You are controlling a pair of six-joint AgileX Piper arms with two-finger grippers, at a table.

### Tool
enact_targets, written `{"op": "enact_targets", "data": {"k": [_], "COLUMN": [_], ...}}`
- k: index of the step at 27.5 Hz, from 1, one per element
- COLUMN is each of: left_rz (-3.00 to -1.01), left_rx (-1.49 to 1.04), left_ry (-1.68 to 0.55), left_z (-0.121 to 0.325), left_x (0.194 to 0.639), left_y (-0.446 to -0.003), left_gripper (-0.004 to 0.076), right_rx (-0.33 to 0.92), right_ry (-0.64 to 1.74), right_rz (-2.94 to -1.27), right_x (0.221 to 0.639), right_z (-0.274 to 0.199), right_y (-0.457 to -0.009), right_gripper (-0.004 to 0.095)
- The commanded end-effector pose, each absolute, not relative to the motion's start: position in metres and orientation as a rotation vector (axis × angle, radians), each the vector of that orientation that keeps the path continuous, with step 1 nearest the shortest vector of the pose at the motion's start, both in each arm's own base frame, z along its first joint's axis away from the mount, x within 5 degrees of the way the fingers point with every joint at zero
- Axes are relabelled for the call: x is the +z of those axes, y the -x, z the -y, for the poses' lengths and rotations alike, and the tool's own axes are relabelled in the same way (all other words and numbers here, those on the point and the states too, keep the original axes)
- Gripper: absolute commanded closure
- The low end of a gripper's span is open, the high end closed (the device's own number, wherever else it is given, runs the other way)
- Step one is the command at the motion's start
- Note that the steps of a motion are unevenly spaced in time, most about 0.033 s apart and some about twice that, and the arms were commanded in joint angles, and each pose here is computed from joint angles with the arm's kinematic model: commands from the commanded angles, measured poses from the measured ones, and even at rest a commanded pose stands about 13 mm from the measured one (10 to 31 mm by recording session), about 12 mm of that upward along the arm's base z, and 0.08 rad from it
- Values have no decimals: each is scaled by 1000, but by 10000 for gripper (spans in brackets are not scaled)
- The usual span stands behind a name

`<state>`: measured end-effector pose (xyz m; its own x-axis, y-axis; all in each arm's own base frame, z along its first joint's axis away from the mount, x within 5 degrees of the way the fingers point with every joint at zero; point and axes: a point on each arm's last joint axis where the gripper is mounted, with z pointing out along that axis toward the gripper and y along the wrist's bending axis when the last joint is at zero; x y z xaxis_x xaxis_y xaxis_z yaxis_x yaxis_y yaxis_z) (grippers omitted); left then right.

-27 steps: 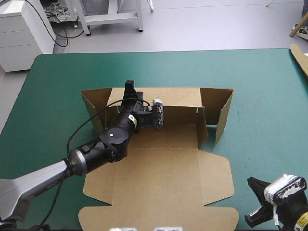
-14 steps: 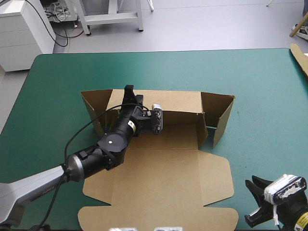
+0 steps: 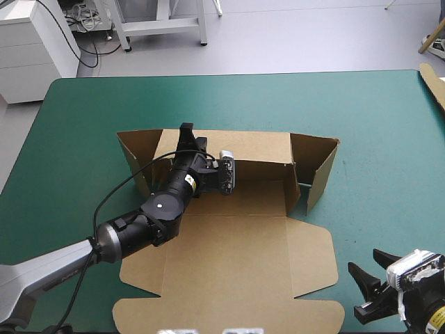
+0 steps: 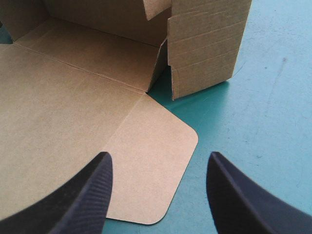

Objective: Fold the box

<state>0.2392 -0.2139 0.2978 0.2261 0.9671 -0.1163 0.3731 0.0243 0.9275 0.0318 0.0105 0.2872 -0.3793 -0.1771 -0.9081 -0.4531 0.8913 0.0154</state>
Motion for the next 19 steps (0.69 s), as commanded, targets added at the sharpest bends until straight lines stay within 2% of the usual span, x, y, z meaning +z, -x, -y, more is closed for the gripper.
{"op": "enact_targets", "data": {"k": [1,15,19], "left_rz": [-1323,-1317,-1317], "left_rx": [773,768,768], "left_ry": [-1463,-1468,-1468], "left_z": [209,210,210], "left_x": [312,312,312], "left_y": [-237,-236,-236], "left_gripper": [731,731,731], "right_rx": [325,308,257], "right_ry": [396,377,379], "right_rz": [-1907,-1978,-2037], "right_x": [307,407,431], "right_z": [-10,-41,-51], "right_y": [-36,-85,-105], "right_gripper": [374,374,374]}}
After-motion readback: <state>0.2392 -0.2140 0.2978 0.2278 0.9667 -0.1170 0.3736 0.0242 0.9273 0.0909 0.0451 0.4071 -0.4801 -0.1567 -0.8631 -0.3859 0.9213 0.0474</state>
